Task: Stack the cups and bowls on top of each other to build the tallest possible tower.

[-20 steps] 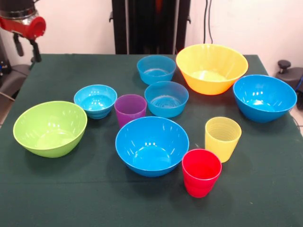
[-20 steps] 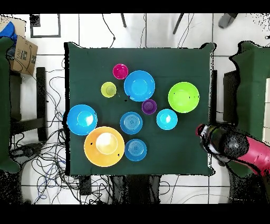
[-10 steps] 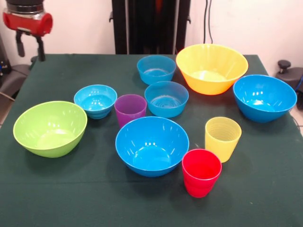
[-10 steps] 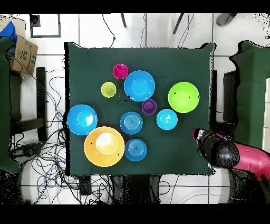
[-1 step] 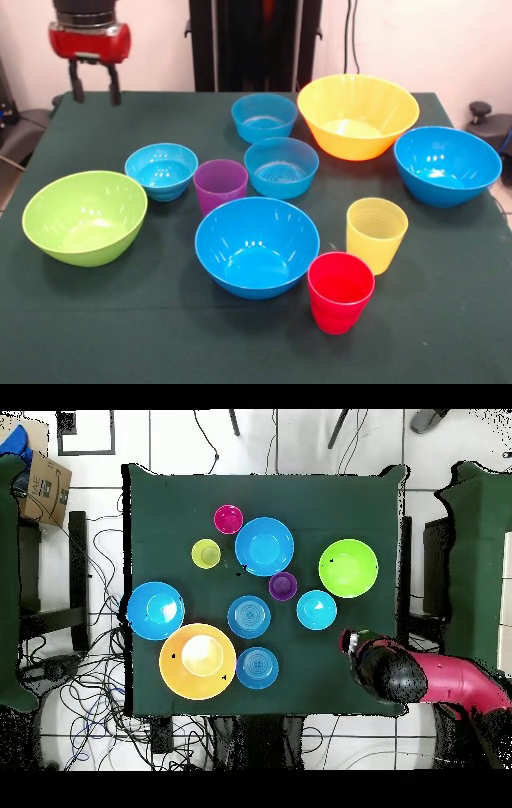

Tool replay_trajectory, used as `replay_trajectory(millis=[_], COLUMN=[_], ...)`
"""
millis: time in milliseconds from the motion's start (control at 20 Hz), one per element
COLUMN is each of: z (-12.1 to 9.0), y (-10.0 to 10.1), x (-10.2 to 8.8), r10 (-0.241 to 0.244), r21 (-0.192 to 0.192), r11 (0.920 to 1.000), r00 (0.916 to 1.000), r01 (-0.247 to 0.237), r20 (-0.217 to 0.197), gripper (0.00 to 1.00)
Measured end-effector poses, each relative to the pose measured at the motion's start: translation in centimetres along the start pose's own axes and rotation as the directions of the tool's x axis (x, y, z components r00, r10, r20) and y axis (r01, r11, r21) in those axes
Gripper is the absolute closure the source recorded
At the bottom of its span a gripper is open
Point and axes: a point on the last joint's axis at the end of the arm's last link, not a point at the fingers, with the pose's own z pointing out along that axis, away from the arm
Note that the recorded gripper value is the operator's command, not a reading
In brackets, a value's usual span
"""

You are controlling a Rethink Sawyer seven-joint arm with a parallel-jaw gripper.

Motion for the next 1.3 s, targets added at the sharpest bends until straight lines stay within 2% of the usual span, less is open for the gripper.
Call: replay_trajectory(millis=[200, 450, 600, 750, 900, 1100, 1300], z=[-0.8, -2.7, -4.8, -6.0, -8.0, -9.5, -10.6], y=[1.9, 4.5, 6.3, 7.3, 9.4, 11.8, 14.9], x=[0.1, 0.1, -0.2, -0.4, -0.7, -1.0, -0.5], r10=[-0.035, -0.068, -0.079, -0.083, -0.098, -0.131, -0.199], r21=[-0.041, -0.100, -0.144, -0.169, -0.205, -0.225, -0.225], r11=[0.9986, 0.9923, 0.9859, 0.9815, 0.9728, 0.9637, 0.9515], r00=[0.9993, 0.9970, 0.9957, 0.9953, 0.9935, 0.9891, 0.9776], r01=[0.035, 0.072, 0.085, 0.090, 0.108, 0.143, 0.209], r20=[0.013, 0.037, 0.048, 0.050, 0.058, 0.067, 0.069], gripper=[0.00, 0.00, 0.00, 0.00, 0.00, 0.00, 0.00])
